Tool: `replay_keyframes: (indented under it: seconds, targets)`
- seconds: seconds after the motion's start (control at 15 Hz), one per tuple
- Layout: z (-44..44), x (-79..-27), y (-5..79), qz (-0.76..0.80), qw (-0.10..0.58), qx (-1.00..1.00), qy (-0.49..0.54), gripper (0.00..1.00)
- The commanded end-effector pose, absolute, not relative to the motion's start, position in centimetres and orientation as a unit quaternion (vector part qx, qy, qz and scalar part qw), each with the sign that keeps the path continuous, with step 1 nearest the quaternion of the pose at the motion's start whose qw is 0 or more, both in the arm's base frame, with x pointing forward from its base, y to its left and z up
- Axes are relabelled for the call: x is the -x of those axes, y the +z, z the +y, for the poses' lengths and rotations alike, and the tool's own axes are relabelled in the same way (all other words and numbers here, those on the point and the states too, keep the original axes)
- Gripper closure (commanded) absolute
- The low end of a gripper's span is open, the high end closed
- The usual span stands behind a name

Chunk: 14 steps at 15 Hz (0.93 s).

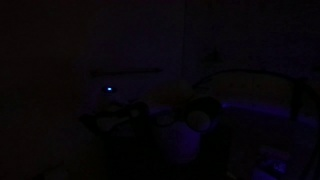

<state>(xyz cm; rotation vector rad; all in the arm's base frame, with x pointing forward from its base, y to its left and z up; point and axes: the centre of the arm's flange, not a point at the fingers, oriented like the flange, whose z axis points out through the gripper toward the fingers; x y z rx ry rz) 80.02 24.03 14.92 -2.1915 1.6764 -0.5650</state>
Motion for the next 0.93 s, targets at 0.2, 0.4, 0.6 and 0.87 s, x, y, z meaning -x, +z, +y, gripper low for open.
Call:
replay_keyframes:
  seconds: [0.2,0.4,0.6,0.87]
  targets:
    - [30.0,-70.2,13.2,0.513,0.170,0.802,-0.254,0.00]
    - [32.9,-68.4,12.7,0.515,0.201,0.793,-0.257,0.00]
    - [36.2,-74.4,11.3,0.508,0.199,0.801,-0.245,0.00]
    - [35.9,-74.6,11.6,0.510,0.200,0.800,-0.246,0.00]
